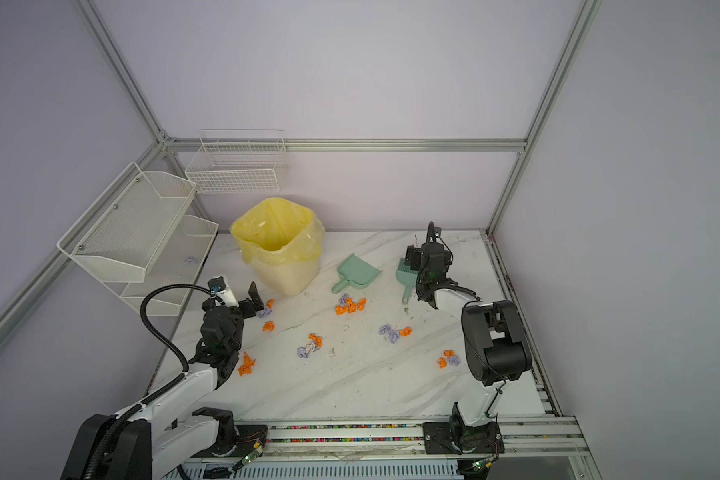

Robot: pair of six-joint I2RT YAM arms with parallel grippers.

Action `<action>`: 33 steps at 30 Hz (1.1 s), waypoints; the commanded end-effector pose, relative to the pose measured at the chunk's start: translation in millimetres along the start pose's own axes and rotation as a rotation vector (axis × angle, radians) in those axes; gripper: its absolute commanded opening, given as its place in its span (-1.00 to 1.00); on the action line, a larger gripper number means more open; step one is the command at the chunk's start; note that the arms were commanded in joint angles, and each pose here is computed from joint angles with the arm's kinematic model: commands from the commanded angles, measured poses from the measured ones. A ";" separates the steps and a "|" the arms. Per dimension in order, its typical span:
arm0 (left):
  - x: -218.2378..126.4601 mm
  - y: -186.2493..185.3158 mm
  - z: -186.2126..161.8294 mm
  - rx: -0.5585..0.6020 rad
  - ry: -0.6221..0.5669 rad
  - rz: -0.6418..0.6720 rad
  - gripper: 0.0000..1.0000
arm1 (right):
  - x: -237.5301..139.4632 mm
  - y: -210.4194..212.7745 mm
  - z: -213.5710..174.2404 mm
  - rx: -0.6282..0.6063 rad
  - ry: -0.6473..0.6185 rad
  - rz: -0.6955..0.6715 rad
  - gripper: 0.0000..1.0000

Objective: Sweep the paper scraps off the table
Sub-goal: 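Move the right gripper down over the mint-green brush handle while the left arm reaches forward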

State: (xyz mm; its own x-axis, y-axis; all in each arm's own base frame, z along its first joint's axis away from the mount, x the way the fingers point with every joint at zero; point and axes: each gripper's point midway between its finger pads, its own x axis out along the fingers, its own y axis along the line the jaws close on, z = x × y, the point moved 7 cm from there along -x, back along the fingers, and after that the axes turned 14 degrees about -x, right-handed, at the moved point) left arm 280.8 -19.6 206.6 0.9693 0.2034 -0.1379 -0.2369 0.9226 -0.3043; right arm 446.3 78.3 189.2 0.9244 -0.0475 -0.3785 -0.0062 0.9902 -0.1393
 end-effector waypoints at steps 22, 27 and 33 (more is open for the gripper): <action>-55.2 -200.2 -14.1 -0.014 0.441 -0.493 0.99 | 9.0 41.6 -118.2 0.063 0.569 0.140 0.08; -52.7 -210.3 -17.5 0.000 0.459 -0.507 0.99 | -6.2 35.2 -106.5 0.059 0.546 0.117 0.18; -47.3 -215.5 -23.5 0.016 0.468 -0.497 0.99 | -20.0 29.5 -87.1 0.074 0.504 0.107 0.23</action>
State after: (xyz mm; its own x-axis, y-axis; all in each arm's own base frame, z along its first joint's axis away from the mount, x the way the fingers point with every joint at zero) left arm 276.7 -226.0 222.2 0.8080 -0.3751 -0.4544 0.2098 0.9038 -0.3731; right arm 402.2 98.9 99.5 0.6181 0.0332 -0.7854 -0.0722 0.9973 -0.0147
